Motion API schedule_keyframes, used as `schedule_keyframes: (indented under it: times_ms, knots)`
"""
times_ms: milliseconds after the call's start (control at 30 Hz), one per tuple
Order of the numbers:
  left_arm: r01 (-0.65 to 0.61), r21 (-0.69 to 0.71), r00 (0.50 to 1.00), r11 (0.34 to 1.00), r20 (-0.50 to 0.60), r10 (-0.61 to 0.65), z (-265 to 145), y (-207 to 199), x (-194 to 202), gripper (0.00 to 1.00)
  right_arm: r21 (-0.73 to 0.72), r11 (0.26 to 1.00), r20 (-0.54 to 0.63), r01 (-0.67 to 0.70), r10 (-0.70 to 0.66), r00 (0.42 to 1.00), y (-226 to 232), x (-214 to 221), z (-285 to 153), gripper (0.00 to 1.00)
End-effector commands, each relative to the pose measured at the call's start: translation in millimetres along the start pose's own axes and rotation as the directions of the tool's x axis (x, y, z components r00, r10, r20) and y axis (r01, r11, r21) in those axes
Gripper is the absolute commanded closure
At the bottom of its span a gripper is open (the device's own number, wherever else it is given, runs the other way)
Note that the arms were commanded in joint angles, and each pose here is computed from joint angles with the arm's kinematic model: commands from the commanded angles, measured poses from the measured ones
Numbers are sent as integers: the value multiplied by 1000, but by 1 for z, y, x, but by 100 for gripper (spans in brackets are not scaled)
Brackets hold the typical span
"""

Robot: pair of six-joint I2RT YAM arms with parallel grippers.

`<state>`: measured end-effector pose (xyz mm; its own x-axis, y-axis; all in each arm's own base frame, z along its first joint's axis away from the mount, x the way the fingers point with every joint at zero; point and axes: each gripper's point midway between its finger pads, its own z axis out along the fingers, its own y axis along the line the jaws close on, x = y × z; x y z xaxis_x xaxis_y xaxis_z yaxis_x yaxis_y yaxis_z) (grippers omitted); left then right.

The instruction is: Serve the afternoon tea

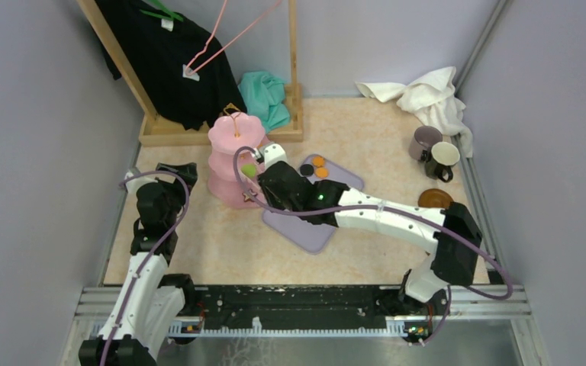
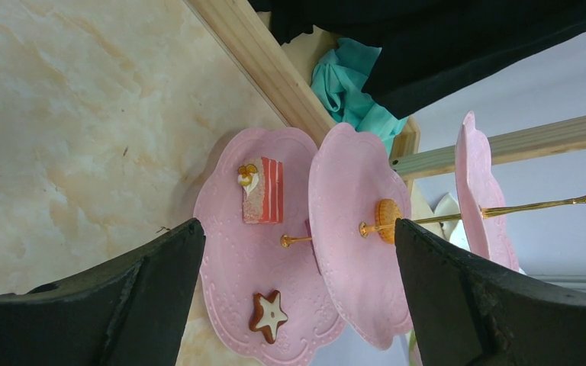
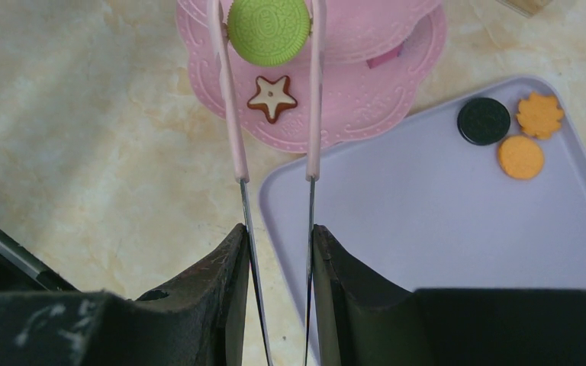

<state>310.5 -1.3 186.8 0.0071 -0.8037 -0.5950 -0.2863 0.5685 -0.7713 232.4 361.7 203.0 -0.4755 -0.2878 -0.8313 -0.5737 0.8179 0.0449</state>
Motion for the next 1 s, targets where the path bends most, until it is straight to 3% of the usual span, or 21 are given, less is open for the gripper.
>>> schedule_keyframes:
  times_ms: [0, 433, 967]
  knots:
    - [8, 18, 1000, 1000, 30, -8, -1, -6, -9, 1, -54, 999, 75, -2, 6, 997, 24, -41, 5, 85]
    - [8, 16, 1000, 1000, 30, -9, -1, -5, -9, 1, -74, 997, 33, 22, -19, 999, 56, -58, 58, 85]
    - [6, 19, 1000, 1000, 29, -6, -1, -4, -8, 1, -34, 997, 38, -69, 70, 997, 44, -77, 108, 85]
